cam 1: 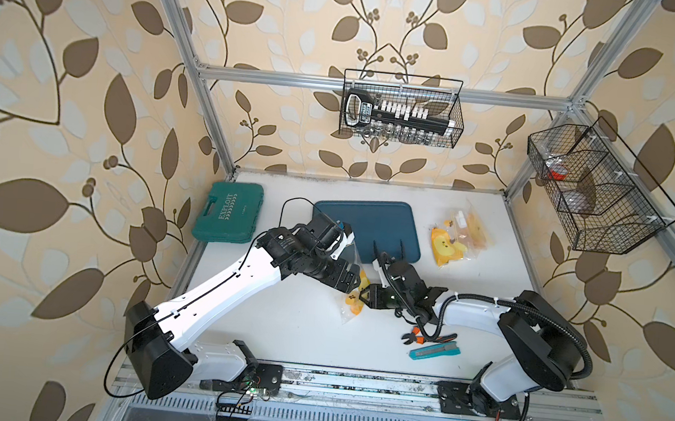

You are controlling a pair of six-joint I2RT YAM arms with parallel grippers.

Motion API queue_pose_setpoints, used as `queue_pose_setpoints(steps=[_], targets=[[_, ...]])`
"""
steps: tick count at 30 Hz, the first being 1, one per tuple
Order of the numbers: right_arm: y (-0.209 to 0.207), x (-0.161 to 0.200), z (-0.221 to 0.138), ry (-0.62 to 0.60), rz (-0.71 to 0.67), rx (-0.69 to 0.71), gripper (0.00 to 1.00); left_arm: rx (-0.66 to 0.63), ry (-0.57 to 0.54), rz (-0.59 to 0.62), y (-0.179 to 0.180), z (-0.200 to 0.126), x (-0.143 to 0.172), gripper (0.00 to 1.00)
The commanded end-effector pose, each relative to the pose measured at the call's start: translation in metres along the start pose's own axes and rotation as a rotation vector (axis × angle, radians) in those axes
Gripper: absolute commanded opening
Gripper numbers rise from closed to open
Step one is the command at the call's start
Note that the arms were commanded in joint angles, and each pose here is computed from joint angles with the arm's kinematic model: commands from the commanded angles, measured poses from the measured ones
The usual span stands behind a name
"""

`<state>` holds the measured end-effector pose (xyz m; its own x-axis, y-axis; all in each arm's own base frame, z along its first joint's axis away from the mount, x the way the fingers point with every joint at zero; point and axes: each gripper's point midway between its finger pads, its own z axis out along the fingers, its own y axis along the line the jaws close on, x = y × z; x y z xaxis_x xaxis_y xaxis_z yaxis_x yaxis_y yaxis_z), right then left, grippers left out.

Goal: Put the cookies into a resealable bag to prevent moisture
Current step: Adjust the ziploc bag at the center of the board.

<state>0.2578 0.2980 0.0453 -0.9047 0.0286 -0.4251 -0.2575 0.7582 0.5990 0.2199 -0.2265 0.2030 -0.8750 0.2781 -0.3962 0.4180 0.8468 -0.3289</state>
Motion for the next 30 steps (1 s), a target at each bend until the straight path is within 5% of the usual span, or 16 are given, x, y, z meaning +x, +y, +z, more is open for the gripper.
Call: queue_pose_setpoints(steps=[1, 9, 17, 23, 30], targets=[[0.013, -0.009, 0.002, -0.022, 0.036, -0.052, 0.42, -0.104, 0.008, 0.032, 0.014, -0.004, 0.002, 0.99], [0.01, -0.008, 0.003, -0.02, 0.038, -0.043, 0.41, -0.261, -0.011, -0.12, 0.044, 0.005, 0.004, 0.99], [0.007, -0.005, 0.005, -0.011, 0.031, -0.034, 0.41, -0.094, -0.011, -0.204, 0.024, 0.033, 0.012, 0.99], [0.006, -0.005, 0.003, -0.016, 0.029, -0.029, 0.41, -0.1, -0.041, -0.213, 0.026, 0.031, 0.01, 0.51], [0.002, -0.006, 0.002, -0.026, 0.025, -0.008, 0.4, -0.097, -0.019, -0.173, 0.023, 0.017, 0.014, 0.19]])
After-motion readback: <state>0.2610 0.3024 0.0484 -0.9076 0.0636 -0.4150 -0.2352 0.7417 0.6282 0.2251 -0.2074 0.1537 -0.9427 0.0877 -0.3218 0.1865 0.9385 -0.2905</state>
